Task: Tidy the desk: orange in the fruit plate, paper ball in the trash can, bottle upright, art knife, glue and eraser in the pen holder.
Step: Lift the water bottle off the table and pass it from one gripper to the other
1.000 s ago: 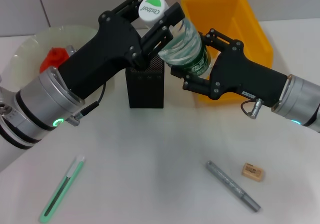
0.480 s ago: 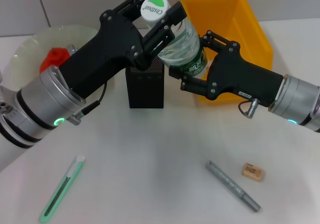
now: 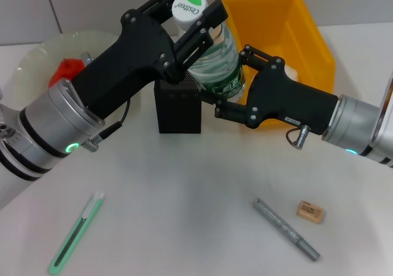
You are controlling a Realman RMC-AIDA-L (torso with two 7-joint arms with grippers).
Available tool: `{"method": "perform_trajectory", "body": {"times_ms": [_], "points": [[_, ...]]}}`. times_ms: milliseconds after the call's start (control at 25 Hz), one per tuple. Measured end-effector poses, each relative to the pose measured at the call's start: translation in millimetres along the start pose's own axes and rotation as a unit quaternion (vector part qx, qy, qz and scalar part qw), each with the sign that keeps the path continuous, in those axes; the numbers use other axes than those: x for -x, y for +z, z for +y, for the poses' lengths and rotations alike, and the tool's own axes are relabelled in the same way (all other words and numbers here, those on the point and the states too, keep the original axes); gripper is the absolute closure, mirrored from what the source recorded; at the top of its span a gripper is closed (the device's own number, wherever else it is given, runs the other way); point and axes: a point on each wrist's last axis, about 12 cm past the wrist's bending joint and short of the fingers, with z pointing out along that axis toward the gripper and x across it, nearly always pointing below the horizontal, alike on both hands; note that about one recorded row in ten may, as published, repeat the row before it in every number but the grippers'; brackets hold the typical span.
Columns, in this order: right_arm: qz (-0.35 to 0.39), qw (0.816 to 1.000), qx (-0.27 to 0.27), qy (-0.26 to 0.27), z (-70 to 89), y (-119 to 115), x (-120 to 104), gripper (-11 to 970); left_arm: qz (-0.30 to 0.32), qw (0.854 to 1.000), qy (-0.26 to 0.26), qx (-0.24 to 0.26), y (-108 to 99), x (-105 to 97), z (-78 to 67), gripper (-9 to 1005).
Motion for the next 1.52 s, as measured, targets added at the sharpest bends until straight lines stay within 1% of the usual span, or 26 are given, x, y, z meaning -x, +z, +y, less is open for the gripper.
{"method": "perform_trajectory", "body": {"times_ms": [400,800,1040,1360,1520], "points": [[0.003,1.0,0.003,0.008,3.7,0.3,-2.4,198,-0.002,1.0,0.004,-0.001,1.5,0.9,0.9,555],[0.009,1.0,0.001,0.02,12.6,-11.6,-8.1,198,-0.002,1.0,0.008,0.002,2.8,1.3,2.2,557],[0.006,1.0,-0.003,0.022,14.3,-17.1,-8.5,198,-0.001,1.0,0.008,0.002,3.1,1.2,2.3,559],[0.003,1.0,0.001,0.016,12.8,-14.5,-6.5,197,-0.001,1.0,0.008,0.001,3.8,1.3,2.2,567],[-0.001,1.0,-0.001,0.0,11.8,-13.9,-5.3,198,-0.001,1.0,0.008,0.0,3.8,1.1,1.8,569]]}}
